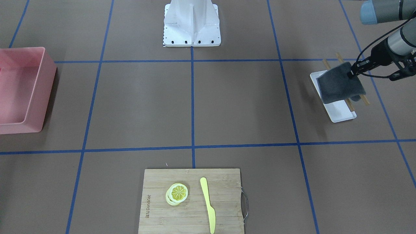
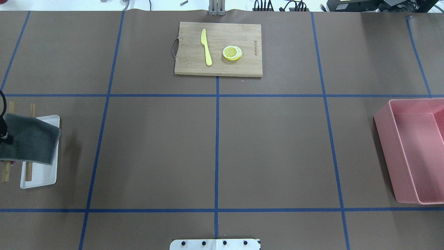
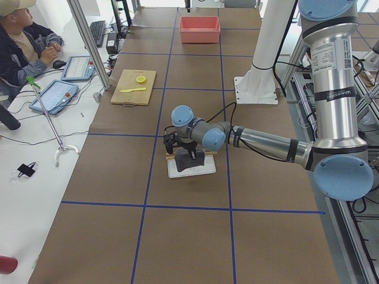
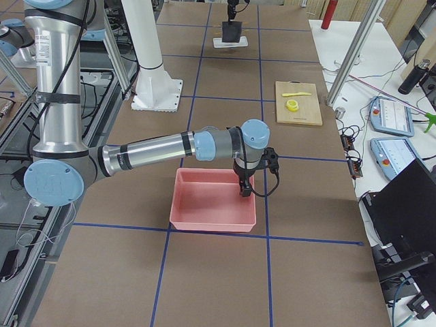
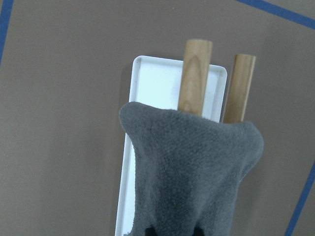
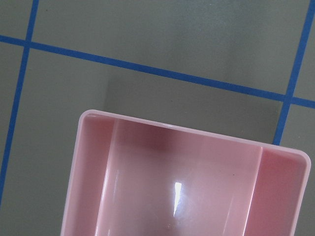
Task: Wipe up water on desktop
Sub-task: 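Grasp the grey cloth on the white tray with the left gripper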
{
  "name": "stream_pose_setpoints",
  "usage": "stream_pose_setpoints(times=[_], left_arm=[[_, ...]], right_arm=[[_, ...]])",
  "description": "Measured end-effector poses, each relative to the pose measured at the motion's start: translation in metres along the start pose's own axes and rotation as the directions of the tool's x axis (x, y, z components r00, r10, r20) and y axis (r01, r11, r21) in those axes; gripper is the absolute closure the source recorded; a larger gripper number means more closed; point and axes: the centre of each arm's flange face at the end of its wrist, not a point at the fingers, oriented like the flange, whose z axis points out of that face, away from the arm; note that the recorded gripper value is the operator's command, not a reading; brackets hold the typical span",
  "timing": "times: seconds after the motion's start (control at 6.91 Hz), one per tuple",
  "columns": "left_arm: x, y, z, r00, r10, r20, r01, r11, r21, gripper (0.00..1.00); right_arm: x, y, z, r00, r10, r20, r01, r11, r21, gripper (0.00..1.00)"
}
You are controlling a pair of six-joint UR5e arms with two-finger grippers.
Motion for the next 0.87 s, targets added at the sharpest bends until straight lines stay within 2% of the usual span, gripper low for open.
stream_pose_setpoints(times=[0.14,0.29,0.43,0.87], left_arm=[[0.0000,0.0004,-0.0003,1.000,-0.001,-0.004,0.001,1.000,-0.003,0.56],[0.0000,0.0005,-0.0009,1.000,-0.001,-0.006,0.001,1.000,-0.004,0.64],[0.0001,0.0006,-0.0009,1.000,-0.001,-0.006,0.001,1.000,-0.005,0.99],[-0.0026,0.0052,-0.0048,1.000,-0.002,-0.010,0.002,1.000,-0.003,1.00]], right_arm=[[0.0003,0.0000,0.0002,1.000,0.001,0.000,-0.001,1.000,0.000,0.00],[0.0003,0.0000,0.0003,1.000,0.001,0.000,-0.001,1.000,-0.001,0.00],[0.0006,0.0000,0.0005,1.000,0.001,-0.001,-0.001,1.000,-0.001,0.00],[0.0010,0.0000,0.0008,1.000,0.002,-0.001,-0.002,1.000,-0.002,0.00]])
